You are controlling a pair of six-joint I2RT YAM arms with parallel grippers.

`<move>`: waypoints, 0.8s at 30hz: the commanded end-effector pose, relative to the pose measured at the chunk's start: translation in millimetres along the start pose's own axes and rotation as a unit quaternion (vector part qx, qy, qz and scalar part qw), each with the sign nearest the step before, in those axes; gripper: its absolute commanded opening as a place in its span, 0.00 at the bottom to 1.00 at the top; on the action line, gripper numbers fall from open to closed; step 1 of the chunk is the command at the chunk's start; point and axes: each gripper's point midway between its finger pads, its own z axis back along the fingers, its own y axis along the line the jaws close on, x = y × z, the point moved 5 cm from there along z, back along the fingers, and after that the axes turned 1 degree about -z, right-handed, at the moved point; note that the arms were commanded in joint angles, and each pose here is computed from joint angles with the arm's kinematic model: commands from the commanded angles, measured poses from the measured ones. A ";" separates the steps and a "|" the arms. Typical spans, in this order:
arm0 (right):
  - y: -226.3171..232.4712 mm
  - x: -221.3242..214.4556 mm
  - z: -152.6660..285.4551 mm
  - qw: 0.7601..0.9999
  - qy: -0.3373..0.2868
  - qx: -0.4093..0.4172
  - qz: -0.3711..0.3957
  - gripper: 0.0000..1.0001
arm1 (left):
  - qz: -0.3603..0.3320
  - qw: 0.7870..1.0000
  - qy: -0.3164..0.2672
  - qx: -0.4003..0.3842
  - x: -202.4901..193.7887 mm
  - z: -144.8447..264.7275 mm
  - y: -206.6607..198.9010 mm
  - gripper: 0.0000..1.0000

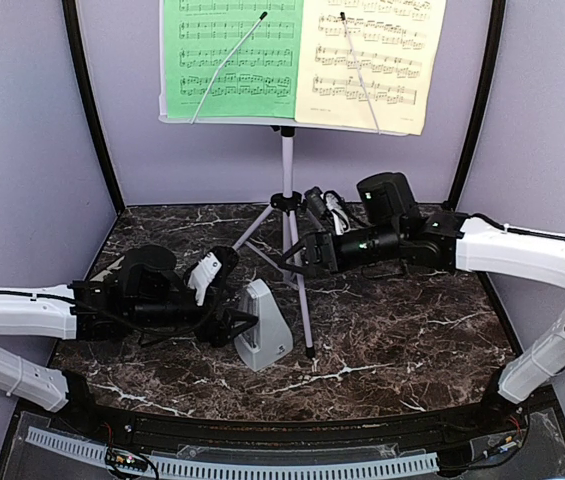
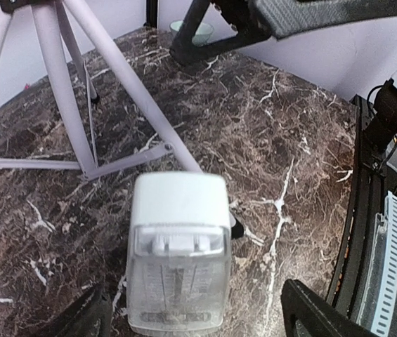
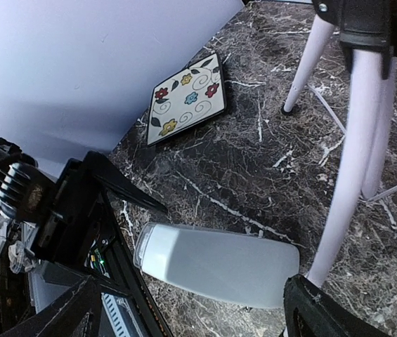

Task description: Set up the instrument practice props

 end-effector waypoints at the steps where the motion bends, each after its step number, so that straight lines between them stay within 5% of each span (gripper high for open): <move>1: 11.2 5.4 -15.3 1.000 0.010 0.003 0.018 0.90 | 0.016 1.000 0.003 -0.014 -10.7 -7.0 -2.8 0.84; 24: 1.7 -11.0 -64.4 0.995 0.099 0.008 0.003 0.77 | -0.036 0.999 -0.014 -0.020 3.8 -15.3 1.8 0.61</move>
